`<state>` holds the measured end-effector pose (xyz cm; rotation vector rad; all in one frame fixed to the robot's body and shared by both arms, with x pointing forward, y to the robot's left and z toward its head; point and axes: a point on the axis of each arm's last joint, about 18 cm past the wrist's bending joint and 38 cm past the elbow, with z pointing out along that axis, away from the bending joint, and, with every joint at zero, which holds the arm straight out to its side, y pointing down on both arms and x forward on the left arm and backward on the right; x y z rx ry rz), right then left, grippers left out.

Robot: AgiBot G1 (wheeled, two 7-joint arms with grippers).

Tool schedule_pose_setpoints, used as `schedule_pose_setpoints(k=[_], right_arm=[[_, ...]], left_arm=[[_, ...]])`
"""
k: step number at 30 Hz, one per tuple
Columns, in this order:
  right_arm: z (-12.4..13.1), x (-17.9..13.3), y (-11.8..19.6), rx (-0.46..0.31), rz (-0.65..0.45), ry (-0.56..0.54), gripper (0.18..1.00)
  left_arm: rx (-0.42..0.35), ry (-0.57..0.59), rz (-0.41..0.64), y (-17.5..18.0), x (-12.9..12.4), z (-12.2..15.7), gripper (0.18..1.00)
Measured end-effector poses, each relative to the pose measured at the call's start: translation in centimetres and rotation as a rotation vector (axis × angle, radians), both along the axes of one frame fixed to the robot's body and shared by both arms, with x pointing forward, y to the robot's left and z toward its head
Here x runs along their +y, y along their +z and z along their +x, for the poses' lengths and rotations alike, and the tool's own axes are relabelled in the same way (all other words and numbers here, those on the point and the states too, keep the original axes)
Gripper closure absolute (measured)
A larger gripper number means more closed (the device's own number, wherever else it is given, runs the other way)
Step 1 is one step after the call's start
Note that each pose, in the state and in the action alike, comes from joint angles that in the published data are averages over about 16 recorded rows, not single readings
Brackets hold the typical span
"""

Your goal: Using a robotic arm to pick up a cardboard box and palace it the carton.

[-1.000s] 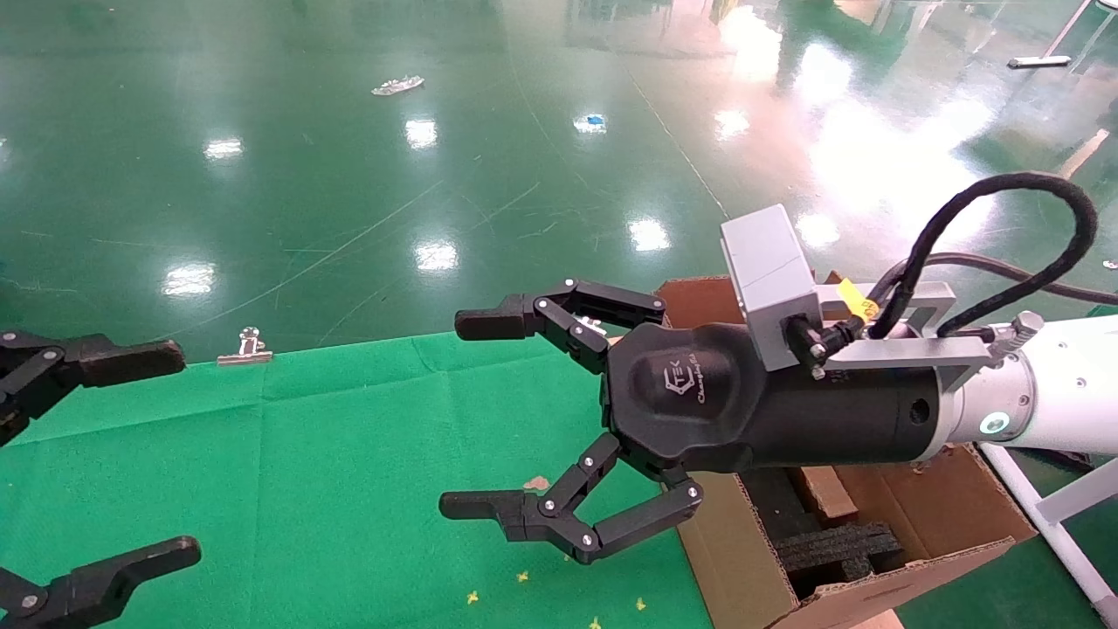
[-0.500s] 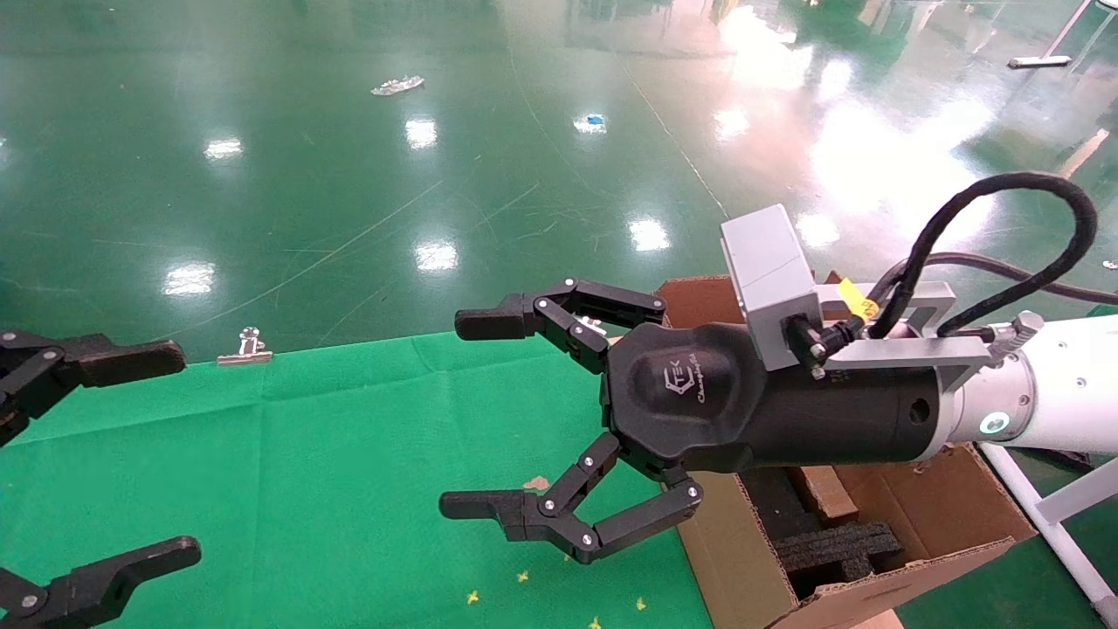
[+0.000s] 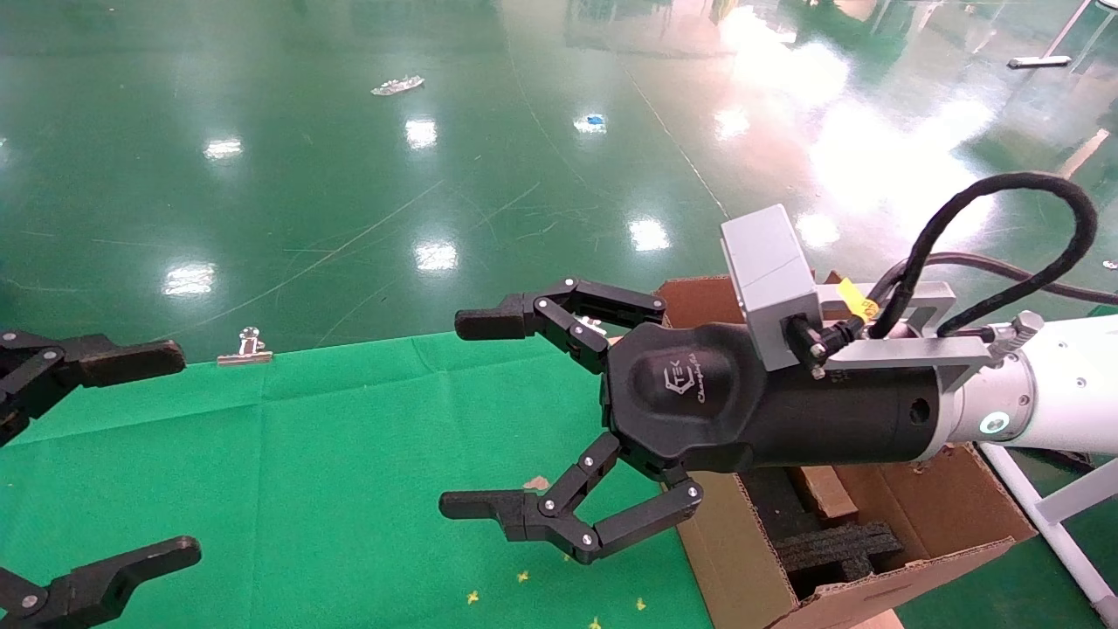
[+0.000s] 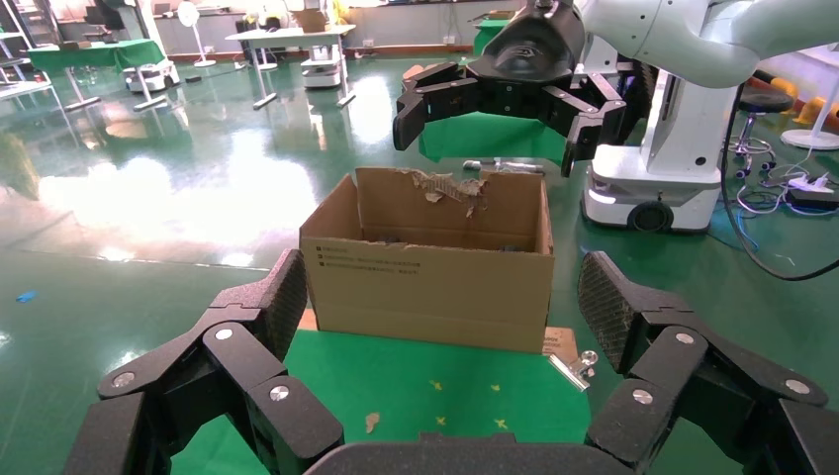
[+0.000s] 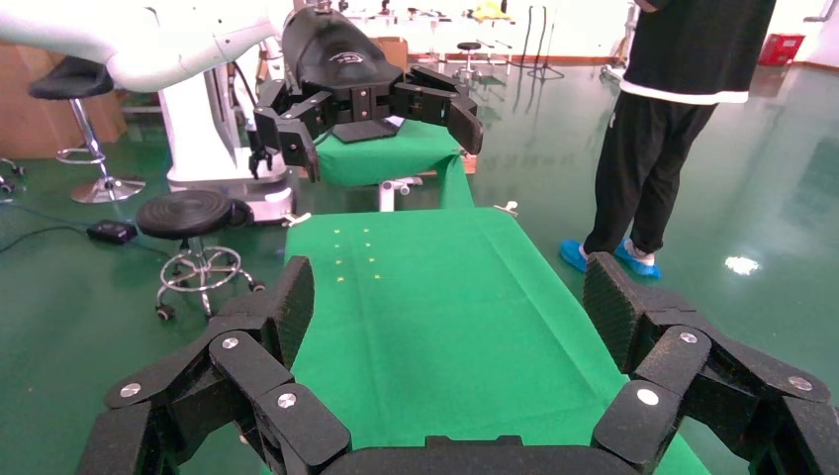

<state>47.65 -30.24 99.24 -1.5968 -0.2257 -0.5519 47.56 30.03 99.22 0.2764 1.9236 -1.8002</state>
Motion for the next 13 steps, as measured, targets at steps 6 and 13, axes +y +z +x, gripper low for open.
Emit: schedule_pose_setpoints(k=[6, 13], right_arm=[[0.0, 0.0, 0.0, 0.0, 0.0, 0.0, 0.178], [0.0, 0.0, 0.0, 0.0, 0.0, 0.0, 0.178]], left_arm=[[0.0, 0.0, 0.0, 0.0, 0.0, 0.0, 0.184], [0.0, 0.0, 0.0, 0.0, 0.0, 0.0, 0.184]])
